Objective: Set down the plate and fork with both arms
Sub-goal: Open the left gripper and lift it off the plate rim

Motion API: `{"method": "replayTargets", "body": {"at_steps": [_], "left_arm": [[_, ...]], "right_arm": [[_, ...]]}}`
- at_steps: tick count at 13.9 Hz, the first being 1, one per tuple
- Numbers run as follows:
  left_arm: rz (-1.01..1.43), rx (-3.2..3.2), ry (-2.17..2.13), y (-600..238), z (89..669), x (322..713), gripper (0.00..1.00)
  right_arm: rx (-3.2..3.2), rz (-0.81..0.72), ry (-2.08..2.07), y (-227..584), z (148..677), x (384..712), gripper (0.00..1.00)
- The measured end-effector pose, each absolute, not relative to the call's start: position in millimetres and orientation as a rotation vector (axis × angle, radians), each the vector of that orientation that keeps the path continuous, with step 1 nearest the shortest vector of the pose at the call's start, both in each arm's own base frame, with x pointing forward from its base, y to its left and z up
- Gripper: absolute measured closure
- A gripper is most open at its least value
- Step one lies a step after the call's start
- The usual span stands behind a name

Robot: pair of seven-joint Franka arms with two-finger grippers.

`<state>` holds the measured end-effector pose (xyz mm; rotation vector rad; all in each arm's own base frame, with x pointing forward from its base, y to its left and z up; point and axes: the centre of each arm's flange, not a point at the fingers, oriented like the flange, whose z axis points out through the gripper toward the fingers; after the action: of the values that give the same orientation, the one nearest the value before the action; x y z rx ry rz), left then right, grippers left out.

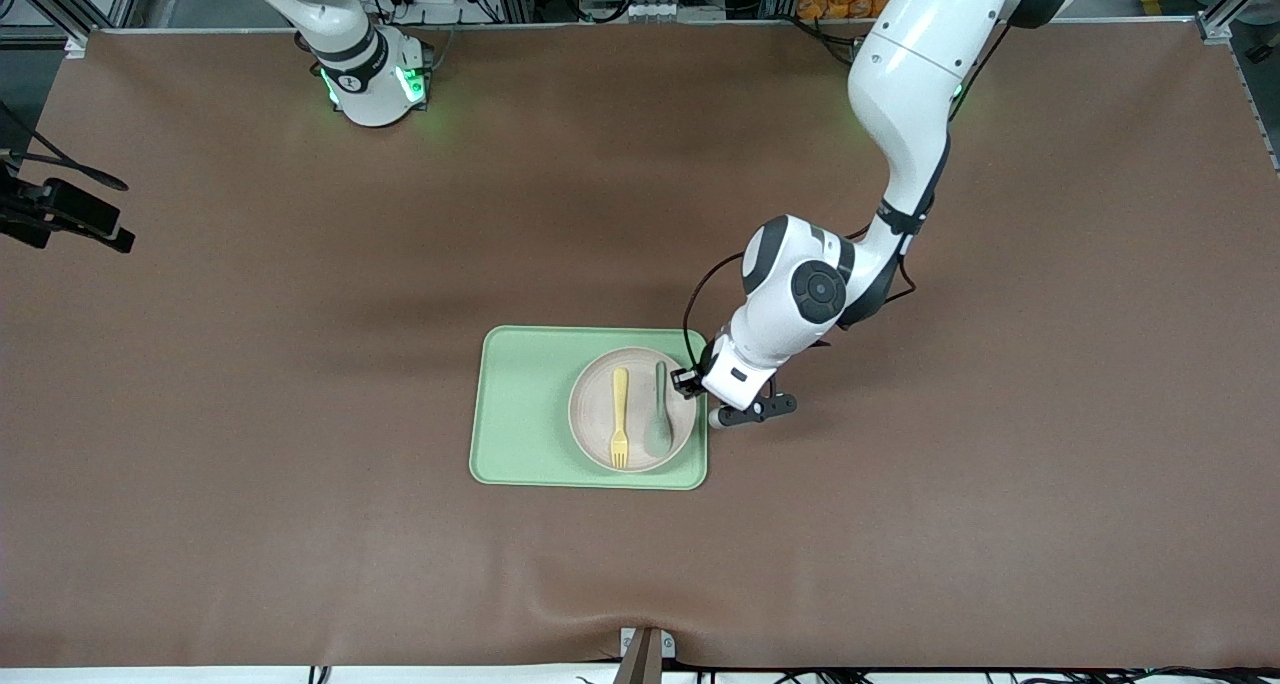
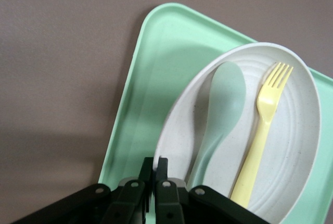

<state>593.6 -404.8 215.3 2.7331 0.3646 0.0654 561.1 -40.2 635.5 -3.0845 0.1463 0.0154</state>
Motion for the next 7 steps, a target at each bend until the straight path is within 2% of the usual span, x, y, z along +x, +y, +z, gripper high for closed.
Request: {"method": "replayTargets", "body": {"at_steps": [7], "left_arm": [[0.064,2.743,0.379,-404.7,191.3,590.1,0.94]], "right_arm": [[-3.082,0.066,0.143,-39.5,616.4,571.1,0.00]]}}
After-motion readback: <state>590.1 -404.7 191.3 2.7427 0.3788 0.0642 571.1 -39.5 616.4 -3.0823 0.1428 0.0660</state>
